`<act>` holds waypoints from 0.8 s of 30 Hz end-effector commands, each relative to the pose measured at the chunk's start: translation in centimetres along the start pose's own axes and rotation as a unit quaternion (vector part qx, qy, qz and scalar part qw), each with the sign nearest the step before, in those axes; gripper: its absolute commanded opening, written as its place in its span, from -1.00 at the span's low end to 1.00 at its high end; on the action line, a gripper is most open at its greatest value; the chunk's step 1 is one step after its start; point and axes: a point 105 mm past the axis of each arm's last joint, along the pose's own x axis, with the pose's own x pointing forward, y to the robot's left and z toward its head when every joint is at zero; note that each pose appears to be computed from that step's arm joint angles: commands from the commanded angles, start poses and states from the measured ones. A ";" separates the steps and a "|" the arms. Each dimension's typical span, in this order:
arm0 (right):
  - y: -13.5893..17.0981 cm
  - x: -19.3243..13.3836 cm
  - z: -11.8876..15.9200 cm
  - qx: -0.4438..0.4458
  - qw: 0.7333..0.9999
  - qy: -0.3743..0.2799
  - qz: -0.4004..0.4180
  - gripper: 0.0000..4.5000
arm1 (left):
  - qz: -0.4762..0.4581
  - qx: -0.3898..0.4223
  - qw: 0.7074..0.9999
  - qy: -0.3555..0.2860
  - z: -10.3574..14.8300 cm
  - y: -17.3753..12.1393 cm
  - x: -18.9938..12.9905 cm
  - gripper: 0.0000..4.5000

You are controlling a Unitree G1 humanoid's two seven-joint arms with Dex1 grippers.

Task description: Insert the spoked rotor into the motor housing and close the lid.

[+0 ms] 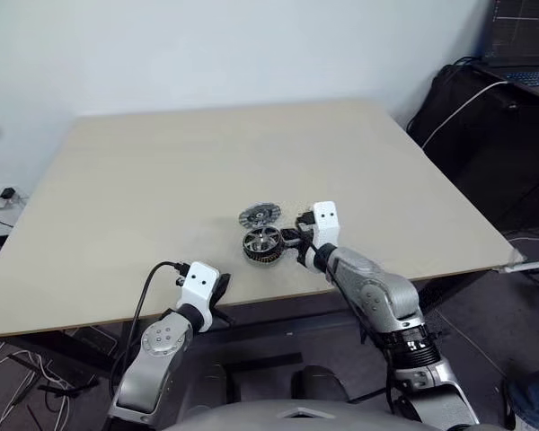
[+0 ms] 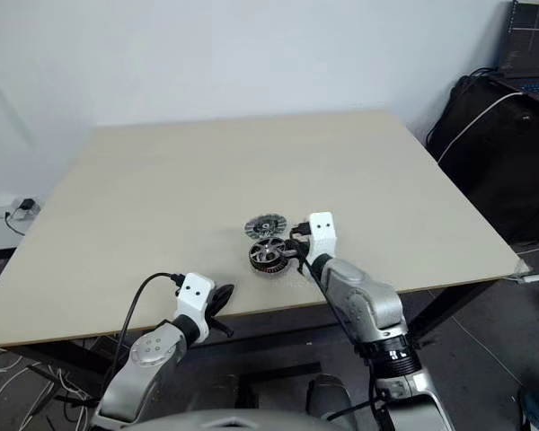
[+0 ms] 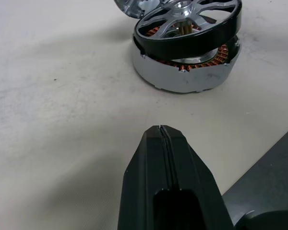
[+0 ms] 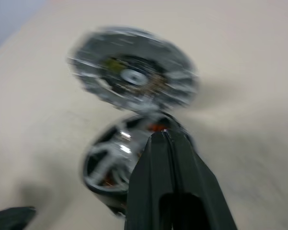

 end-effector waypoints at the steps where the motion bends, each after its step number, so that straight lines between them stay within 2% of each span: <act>1: 1.7 0.5 2.0 -0.025 0.999 -0.032 0.030 -0.98 | -0.002 0.001 1.000 -0.027 1.3 -0.1 0.1 -1.00; 11: 1.8 1.0 -0.2 -0.036 0.998 0.013 0.039 -0.98 | 0.002 -0.002 1.000 -0.028 1.3 -0.1 0.1 -1.00; 24: 0.6 0.8 -1.2 -0.030 0.999 0.030 0.022 -0.98 | 0.000 -0.002 1.000 -0.029 1.4 -0.3 0.2 -1.00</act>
